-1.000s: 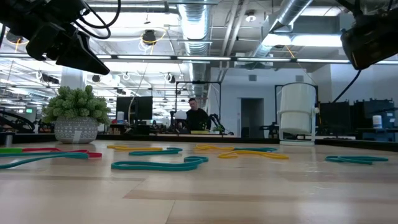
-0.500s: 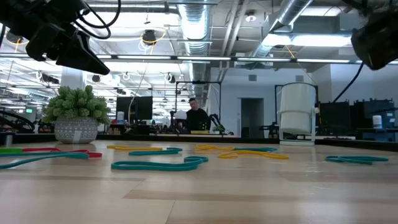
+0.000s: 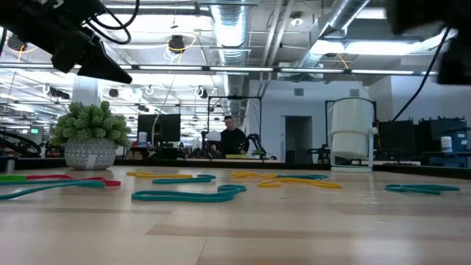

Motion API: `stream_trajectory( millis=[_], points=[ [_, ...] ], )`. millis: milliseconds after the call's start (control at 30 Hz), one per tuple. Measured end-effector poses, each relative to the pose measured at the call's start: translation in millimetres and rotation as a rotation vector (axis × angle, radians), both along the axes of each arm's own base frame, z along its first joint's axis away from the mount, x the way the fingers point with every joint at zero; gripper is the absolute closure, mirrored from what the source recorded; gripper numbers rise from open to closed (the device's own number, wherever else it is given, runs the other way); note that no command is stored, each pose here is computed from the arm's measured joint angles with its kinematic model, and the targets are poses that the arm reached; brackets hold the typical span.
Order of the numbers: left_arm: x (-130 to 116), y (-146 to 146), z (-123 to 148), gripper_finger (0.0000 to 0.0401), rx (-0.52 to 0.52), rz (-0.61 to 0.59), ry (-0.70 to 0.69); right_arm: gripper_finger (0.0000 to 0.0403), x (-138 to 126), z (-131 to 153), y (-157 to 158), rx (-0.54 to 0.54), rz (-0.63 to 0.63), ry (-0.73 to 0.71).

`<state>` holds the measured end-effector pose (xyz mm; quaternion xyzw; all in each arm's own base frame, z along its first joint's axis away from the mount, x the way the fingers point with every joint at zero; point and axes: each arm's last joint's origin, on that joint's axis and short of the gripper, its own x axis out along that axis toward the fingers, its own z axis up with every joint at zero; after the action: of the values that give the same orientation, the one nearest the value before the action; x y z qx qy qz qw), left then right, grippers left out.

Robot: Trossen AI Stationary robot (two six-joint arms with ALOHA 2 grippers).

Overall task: Pick and place rubber bands into bin
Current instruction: Put the red rubber band into the black basket

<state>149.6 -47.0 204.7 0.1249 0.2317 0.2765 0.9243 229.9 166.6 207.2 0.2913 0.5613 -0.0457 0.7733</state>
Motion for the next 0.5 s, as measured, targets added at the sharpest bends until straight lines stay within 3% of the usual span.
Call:
stream_trajectory(
  millis=[167,333,500],
  points=[
    [0.0,0.1,0.3,0.03,-0.026,0.022,-0.029,0.0333,19.0,20.9,-9.5,-0.204,0.112,-0.198],
    [1.5,2.6,13.8,0.03,-0.055,-0.017,0.046,0.0333,33.0,40.3,-29.2,-0.369,0.245,-0.307],
    [4.4,19.6,49.3,0.03,-0.065,0.139,0.011,0.0333,28.9,68.3,-63.9,-0.434,0.258,-0.382]
  ],
)
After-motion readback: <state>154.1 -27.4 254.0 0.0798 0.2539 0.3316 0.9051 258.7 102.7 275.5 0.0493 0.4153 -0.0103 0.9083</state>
